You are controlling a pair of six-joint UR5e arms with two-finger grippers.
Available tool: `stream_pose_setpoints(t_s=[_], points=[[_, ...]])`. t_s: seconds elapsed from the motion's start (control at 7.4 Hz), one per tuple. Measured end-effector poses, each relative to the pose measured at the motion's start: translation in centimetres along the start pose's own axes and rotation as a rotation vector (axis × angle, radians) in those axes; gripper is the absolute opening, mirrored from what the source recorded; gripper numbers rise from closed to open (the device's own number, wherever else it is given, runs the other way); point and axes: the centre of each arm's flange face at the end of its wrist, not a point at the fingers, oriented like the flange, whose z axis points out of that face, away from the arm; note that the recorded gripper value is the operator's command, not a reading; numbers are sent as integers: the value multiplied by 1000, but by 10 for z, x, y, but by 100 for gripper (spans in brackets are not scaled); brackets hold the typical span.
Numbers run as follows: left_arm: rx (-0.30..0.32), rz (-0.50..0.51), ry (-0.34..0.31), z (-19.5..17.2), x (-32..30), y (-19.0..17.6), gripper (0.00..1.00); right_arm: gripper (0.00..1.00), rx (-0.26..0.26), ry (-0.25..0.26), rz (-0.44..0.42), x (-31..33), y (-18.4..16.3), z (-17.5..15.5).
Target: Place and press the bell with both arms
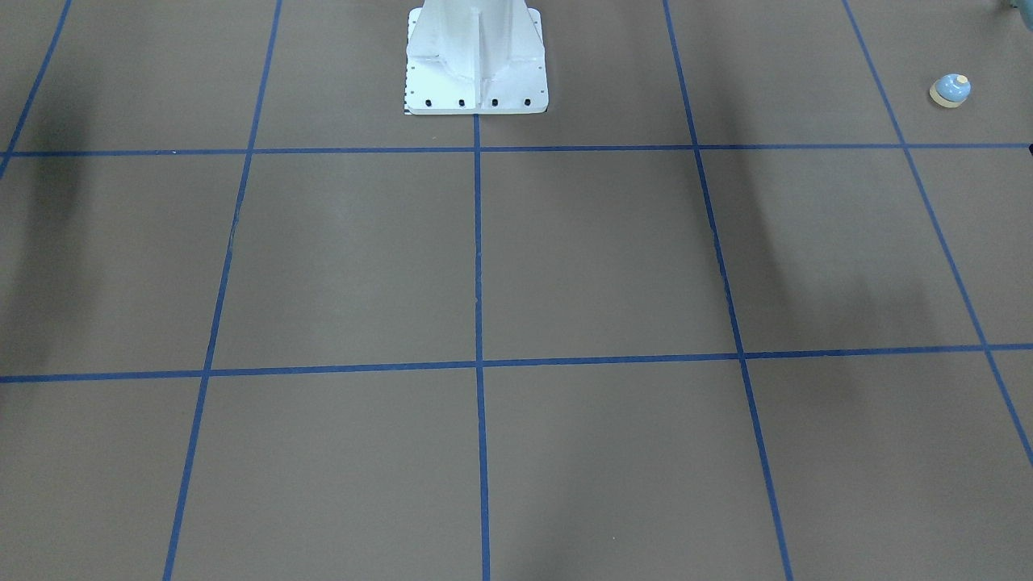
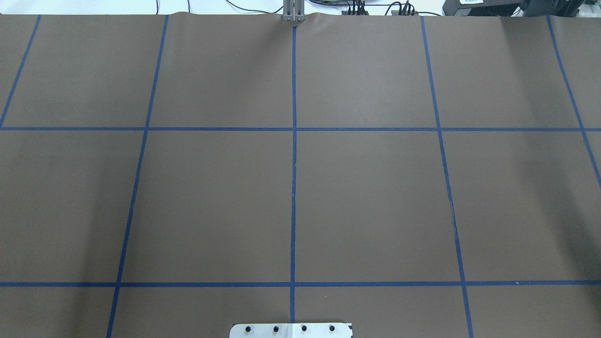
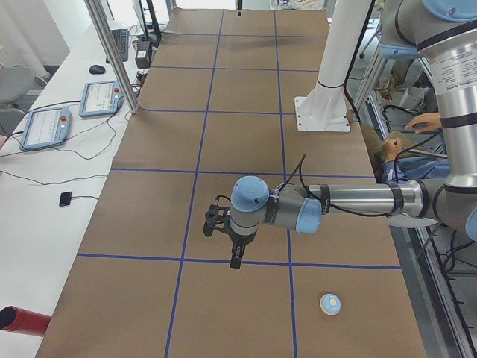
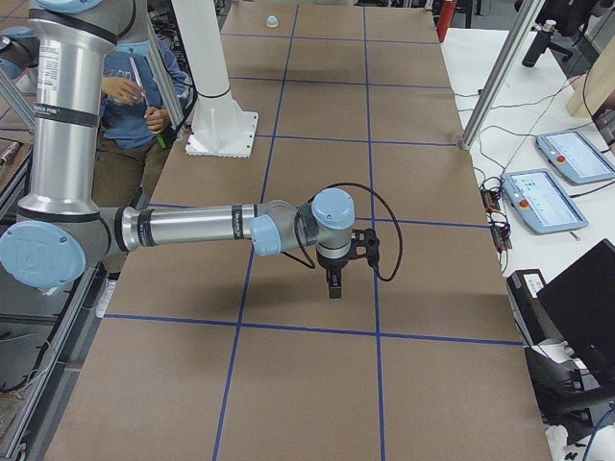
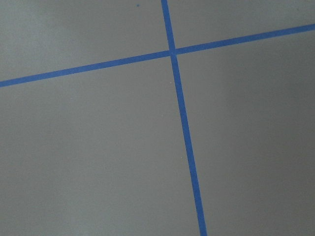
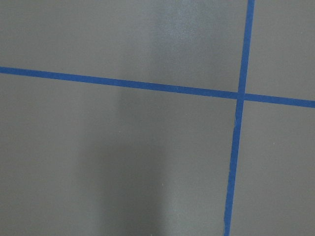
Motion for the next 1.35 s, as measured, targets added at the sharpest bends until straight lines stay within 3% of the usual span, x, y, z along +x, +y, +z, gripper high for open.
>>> stream_pose_setpoints(t_s=[0.41,0.81,1.08,1.35], points=[[-36,-186,33,14,-4,16,100,100,-3,0,3,7,15,4],[-224,-102,10,78,-6,82,100,100,14,-10,-40,-1,13,7],[-268,8,20,116,-43,152,100,100,10,-14,-60,-8,13,12],[-269,23,24,114,-63,228,100,100,4,-20,-74,-17,12,14]])
